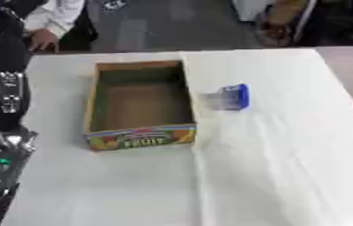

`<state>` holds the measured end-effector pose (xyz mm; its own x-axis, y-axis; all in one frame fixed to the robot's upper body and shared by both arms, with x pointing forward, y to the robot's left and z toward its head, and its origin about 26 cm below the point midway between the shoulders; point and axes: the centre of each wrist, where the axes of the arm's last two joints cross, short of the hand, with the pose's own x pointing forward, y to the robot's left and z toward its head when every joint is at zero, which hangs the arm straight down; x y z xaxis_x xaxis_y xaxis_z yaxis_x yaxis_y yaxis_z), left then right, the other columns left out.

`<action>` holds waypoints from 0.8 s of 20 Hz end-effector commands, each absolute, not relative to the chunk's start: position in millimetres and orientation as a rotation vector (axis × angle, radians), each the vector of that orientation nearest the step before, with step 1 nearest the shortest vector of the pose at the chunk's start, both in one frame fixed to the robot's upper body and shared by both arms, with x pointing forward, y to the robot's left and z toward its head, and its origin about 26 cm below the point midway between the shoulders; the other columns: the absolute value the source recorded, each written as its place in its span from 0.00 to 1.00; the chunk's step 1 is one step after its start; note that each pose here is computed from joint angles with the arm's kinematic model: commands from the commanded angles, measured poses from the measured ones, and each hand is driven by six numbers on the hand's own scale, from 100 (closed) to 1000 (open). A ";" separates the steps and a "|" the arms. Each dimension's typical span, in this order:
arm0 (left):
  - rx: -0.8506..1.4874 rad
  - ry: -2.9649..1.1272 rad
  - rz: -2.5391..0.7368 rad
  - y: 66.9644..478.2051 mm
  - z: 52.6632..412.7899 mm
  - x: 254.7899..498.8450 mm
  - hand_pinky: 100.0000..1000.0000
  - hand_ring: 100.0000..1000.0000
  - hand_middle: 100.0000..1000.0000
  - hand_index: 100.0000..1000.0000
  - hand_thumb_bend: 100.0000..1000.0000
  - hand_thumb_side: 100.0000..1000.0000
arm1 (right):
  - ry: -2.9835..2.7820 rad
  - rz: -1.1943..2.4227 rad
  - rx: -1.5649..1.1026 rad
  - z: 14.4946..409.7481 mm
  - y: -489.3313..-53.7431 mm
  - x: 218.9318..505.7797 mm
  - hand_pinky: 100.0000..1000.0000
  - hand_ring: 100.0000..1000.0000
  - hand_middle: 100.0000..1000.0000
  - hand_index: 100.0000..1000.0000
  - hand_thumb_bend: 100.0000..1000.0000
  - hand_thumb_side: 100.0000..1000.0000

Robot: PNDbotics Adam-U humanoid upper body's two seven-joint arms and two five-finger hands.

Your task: Pick up objects on the table and place them in the box.

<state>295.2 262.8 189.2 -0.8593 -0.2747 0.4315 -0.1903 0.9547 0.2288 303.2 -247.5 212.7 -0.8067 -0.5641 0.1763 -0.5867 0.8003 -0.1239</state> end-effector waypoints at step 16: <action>0.356 -2.664 -0.244 264.9 197.6 294.1 0.89 0.72 0.92 0.86 0.36 0.80 | -2.781 0.216 0.721 228.9 -281.0 298.9 0.33 0.35 0.42 0.64 0.00 0.82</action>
